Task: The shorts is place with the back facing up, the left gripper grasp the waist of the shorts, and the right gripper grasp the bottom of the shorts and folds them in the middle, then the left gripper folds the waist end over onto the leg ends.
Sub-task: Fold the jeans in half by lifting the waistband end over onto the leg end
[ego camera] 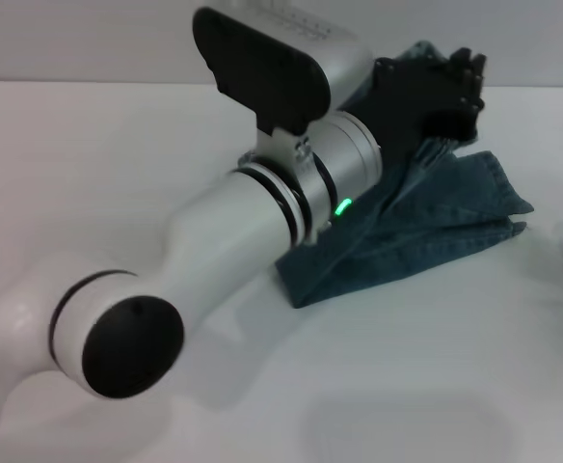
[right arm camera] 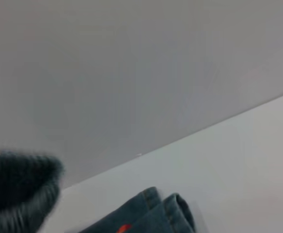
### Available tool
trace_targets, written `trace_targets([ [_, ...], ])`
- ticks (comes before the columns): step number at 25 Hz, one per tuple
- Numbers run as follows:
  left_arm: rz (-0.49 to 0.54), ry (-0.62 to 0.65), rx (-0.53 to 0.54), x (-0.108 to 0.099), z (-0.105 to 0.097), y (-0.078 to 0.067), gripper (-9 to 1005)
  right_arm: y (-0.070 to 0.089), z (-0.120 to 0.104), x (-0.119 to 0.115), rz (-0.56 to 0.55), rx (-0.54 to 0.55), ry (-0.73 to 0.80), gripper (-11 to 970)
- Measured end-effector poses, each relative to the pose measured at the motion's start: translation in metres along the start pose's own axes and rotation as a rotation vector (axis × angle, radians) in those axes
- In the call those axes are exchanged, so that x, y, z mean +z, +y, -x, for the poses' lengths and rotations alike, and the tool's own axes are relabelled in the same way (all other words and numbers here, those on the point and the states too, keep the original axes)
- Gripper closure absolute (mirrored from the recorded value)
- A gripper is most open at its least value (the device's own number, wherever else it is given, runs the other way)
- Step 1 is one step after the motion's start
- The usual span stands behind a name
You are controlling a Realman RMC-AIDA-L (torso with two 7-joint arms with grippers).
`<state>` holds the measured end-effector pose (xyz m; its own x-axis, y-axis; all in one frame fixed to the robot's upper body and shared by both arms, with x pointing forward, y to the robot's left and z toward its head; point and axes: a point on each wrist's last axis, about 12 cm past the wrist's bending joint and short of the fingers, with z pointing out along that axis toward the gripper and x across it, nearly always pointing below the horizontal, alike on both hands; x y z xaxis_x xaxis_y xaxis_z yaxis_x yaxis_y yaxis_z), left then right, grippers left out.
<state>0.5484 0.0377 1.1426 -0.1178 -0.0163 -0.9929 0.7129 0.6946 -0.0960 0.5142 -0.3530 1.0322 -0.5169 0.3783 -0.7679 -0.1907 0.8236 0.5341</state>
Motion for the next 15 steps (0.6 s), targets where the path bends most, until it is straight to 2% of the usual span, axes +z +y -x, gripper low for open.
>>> trace_targets([
  [9,-0.002,-0.010,-0.014,-0.003,0.000,0.000,810,0.006,0.007,0.002,0.022,-0.045,-0.013,960],
  [15,-0.006,-0.021,0.047,-0.007,-0.003,-0.001,558,0.010,0.013,0.006,0.035,-0.142,-0.022,959],
])
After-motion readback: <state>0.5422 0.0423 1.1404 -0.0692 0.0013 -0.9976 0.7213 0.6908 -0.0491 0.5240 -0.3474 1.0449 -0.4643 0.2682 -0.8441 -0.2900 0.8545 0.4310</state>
